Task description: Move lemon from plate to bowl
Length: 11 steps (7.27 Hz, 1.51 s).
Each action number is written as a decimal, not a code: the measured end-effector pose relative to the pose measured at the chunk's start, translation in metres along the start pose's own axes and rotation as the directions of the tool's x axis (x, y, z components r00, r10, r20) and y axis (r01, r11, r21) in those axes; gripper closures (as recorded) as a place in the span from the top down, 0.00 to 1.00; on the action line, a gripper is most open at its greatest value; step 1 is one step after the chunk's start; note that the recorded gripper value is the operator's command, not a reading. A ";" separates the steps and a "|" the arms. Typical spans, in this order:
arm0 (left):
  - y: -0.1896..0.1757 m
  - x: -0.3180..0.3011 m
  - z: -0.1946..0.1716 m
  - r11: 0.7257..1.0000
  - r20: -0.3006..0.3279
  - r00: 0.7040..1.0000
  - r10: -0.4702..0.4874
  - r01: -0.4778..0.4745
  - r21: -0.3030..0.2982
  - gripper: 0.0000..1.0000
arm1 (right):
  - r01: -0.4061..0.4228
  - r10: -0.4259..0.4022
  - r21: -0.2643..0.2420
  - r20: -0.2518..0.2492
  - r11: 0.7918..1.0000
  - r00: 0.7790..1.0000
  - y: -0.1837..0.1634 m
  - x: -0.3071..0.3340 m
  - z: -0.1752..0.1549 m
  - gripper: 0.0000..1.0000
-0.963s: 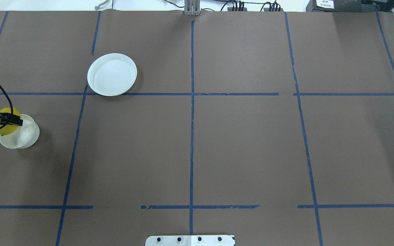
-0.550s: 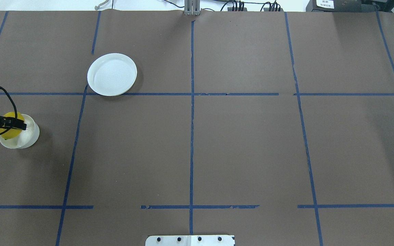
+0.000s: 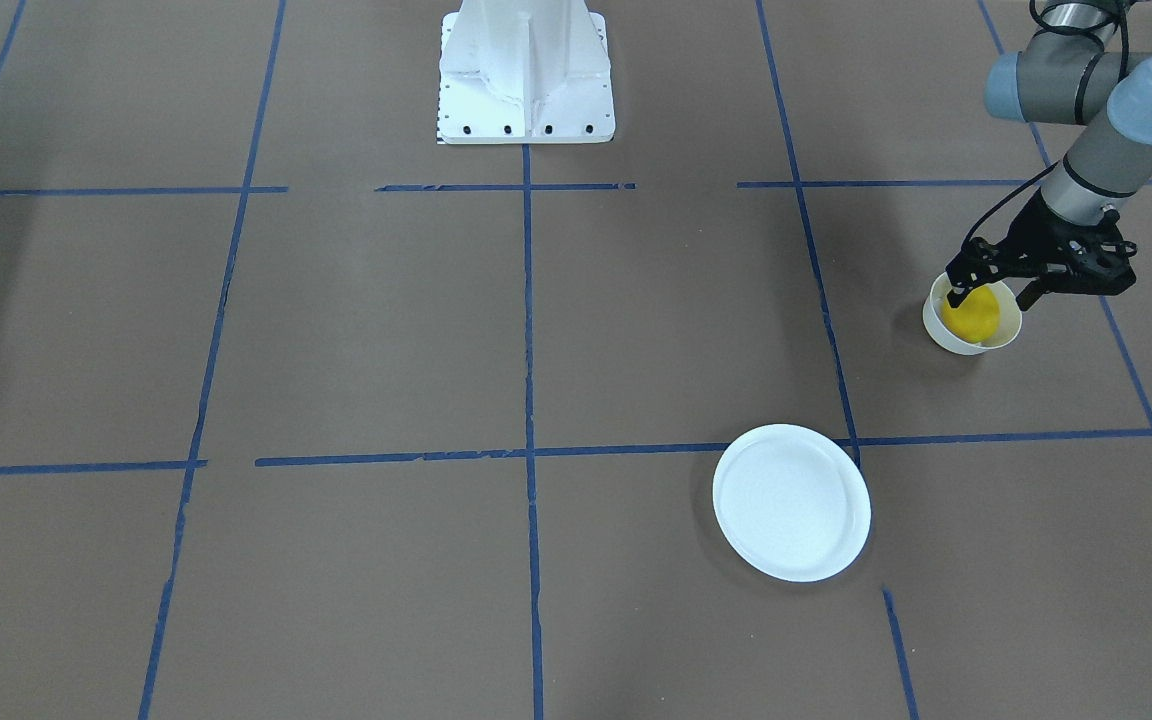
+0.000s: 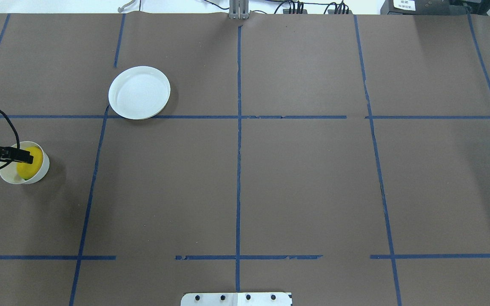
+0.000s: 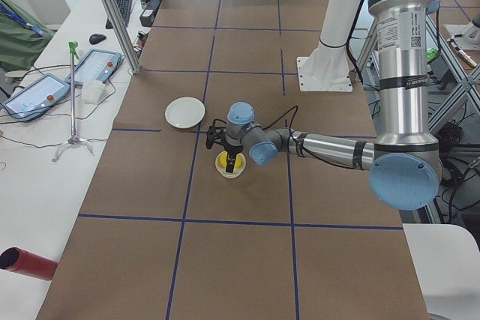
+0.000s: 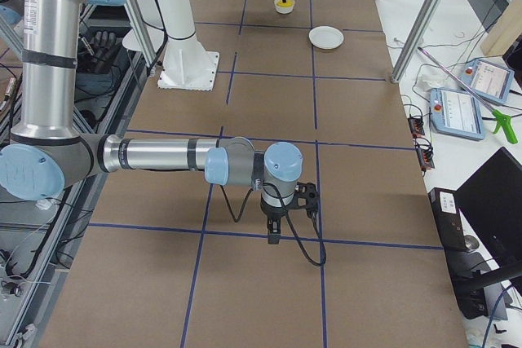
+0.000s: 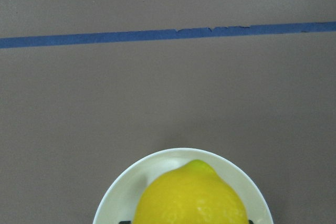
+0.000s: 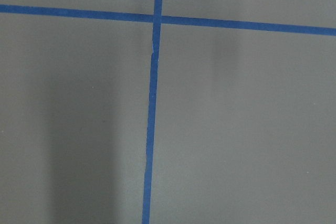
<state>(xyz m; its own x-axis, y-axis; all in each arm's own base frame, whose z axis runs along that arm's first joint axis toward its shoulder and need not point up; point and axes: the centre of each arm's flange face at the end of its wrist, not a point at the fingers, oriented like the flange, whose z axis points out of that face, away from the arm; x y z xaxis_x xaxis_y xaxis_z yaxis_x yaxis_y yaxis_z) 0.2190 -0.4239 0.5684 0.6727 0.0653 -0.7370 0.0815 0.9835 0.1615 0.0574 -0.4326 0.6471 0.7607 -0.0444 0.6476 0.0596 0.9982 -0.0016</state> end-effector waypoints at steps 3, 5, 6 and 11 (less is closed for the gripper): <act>0.001 -0.016 -0.048 0.998 -0.081 0.995 0.058 -0.060 -0.031 1.00 | 0.000 0.000 0.000 0.000 1.000 1.000 0.000 0.000 0.000 1.00; -0.020 -0.072 -0.098 0.988 -0.007 0.988 0.157 -0.157 -0.008 1.00 | 0.000 0.000 0.000 0.000 1.000 1.000 0.000 0.000 0.000 1.00; -0.027 -0.111 -0.121 0.977 0.048 0.976 0.212 -0.211 -0.028 1.00 | 0.000 0.000 0.000 0.000 1.000 1.000 0.000 0.000 0.000 1.00; 0.005 -0.237 -0.178 0.988 0.096 0.993 0.065 -0.051 -0.144 1.00 | 0.000 0.000 0.000 0.000 1.000 1.000 0.000 0.000 0.000 1.00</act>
<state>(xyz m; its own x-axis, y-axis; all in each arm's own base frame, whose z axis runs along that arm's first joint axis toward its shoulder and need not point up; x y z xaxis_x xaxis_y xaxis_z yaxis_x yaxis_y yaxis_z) -0.0710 -0.4039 0.6267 0.7438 0.1131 -0.6588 -0.0597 0.9929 0.1031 0.0574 -0.4326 0.6471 0.7607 -0.0446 0.6476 0.0598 0.9982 -0.0014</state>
